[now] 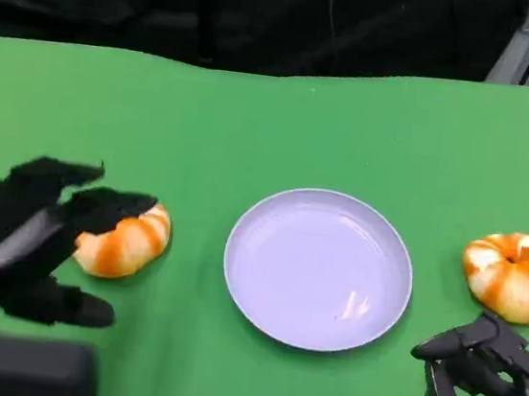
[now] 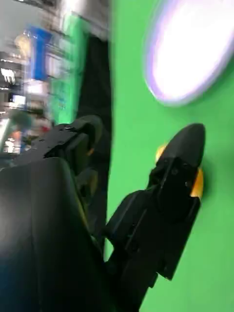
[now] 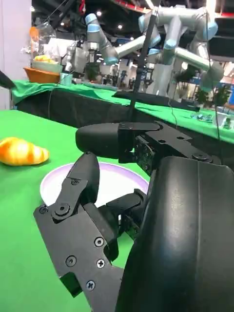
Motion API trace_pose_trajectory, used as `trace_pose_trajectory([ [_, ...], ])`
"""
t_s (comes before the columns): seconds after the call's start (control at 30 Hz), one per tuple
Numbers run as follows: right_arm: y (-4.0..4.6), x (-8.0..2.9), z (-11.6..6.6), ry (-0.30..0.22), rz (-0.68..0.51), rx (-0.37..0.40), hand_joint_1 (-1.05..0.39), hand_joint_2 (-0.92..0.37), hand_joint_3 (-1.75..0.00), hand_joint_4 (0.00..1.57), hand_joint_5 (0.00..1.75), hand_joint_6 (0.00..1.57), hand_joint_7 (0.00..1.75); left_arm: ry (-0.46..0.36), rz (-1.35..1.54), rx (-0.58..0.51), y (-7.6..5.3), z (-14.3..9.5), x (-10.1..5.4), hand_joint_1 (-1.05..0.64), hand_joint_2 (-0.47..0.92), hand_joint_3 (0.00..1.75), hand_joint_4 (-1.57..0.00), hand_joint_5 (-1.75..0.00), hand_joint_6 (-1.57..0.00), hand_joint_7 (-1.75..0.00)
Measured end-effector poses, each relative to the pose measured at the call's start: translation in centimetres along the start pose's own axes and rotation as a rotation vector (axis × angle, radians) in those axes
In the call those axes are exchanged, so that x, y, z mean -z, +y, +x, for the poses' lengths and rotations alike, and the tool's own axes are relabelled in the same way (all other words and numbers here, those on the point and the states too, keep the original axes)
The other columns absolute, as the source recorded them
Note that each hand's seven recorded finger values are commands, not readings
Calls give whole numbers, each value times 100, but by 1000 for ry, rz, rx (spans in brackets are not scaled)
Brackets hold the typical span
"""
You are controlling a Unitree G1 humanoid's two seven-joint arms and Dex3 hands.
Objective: Grasp the bread from the table and place it into the plate.
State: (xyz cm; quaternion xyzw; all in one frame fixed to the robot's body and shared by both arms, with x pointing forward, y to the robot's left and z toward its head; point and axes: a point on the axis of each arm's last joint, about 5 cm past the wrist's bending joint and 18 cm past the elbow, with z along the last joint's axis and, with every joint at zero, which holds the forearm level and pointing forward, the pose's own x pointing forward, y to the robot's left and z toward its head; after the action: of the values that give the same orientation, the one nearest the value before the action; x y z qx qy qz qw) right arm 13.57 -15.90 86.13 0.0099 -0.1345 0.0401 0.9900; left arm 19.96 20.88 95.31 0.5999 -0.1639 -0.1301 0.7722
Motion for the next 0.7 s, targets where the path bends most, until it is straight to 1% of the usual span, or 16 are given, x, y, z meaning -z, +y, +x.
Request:
trace_pose_trajectory([
  [0.07,-2,2,-7,4,0,2,-17,-69,-90,79,171,79,141,16,44,5,55,52,-14,-100,92,3,-6,-14,-33,0],
  [0.1,-2,3,-9,5,0,2,-16,-69,-91,80,171,79,141,16,50,3,67,64,-22,-101,92,3,-2,-6,-25,0],
  [0.13,-8,2,-18,7,-1,6,-16,-69,-92,80,171,78,142,21,72,25,69,113,-39,-102,92,4,-1,-3,-22,0],
  [0.23,-3,-5,-10,2,0,4,-15,-69,-94,79,171,77,142,62,143,161,25,315,-76,-104,92,6,0,0,-19,0],
  [0.27,-4,-5,-11,2,0,4,-14,-69,-94,80,171,77,142,74,157,191,7,371,-80,-105,92,7,0,0,-18,0],
  [0.43,-9,-12,-31,3,0,6,-14,-68,-95,81,170,79,141,99,196,258,-49,611,-99,-105,92,9,0,0,-17,0],
  [0.5,-8,-23,-29,-1,-1,7,-14,-68,-95,81,170,79,141,110,196,285,-89,653,-89,-105,92,9,0,0,-18,-1],
  [0.7,-7,-32,-28,-5,-2,7,-14,-68,-96,80,171,78,142,177,147,363,-292,758,12,-105,92,8,0,0,-16,0],
])
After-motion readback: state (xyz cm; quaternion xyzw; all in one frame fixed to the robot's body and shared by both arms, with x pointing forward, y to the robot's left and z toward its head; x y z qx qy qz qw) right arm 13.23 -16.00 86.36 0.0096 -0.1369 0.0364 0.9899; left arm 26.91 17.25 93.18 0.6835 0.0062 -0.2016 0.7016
